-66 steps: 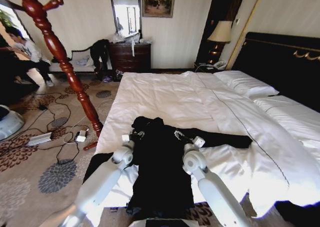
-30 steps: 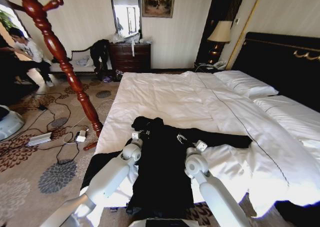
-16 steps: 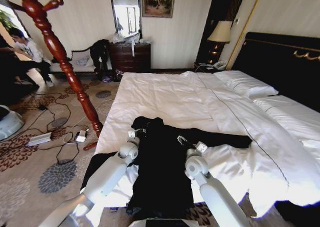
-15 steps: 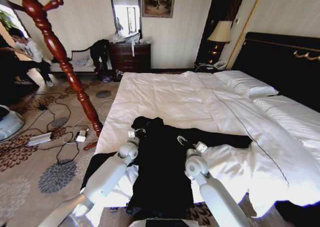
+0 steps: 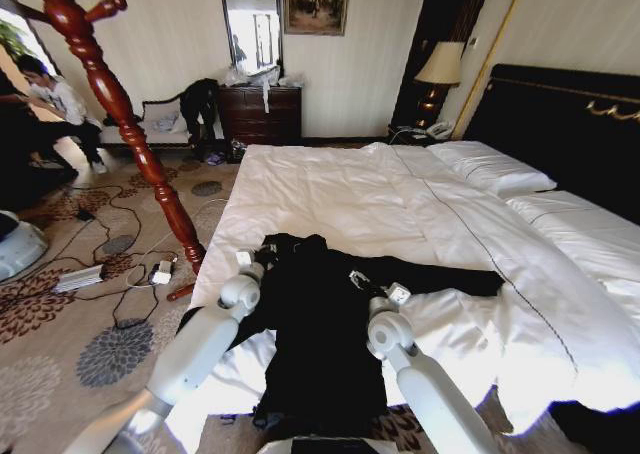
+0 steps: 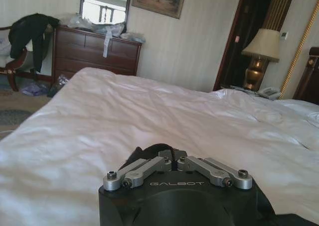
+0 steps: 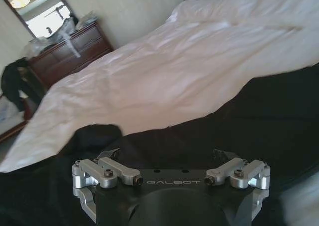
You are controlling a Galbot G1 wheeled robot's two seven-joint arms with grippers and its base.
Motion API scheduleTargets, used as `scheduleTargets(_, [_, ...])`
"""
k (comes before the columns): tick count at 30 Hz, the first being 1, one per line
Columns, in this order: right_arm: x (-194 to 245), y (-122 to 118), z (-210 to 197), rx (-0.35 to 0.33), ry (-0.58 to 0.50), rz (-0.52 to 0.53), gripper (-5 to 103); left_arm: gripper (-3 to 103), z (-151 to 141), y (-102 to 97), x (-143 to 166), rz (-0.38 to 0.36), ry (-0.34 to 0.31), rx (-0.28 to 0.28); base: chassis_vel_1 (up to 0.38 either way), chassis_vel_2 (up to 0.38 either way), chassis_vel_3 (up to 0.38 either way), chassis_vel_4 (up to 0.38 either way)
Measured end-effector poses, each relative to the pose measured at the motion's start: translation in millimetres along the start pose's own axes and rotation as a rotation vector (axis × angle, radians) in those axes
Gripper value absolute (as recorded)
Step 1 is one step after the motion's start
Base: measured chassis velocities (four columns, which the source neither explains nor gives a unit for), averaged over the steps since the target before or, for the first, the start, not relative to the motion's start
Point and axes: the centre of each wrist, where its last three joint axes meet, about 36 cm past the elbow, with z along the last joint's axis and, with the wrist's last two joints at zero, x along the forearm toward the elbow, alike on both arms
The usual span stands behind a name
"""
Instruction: Pick up the clothes from the bed and hang them on the clothes hanger.
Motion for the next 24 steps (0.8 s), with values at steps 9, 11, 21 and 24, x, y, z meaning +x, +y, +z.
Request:
scheduleTargets(9, [3, 26, -5, -0.053, 0.289, -0.175, 100, 1, 10, 29.1, 34, -0.024, 0.028, -0.034, 0.000, 0.000, 0.000, 0.000])
scheduleTargets(11, [7, 34, -18, -0.093, 0.434, -0.228, 100, 1, 11, 27.6, 34, -0.012, 0.028, -0.030, 0.000, 0.000, 0.000, 0.000])
scheduleTargets(21, [-20, 59, -32, -0.200, 0.603, -0.210, 100, 1, -6, 1.0, 33, 0.061, -0.011, 0.059, 0.000, 0.000, 0.000, 0.000])
scheduleTargets(24, [-26, 63, -31, -0.212, 0.612, -0.206, 100, 1, -5, 0.5, 35, 0.062, -0.010, 0.050, 0.000, 0.000, 0.000, 0.000])
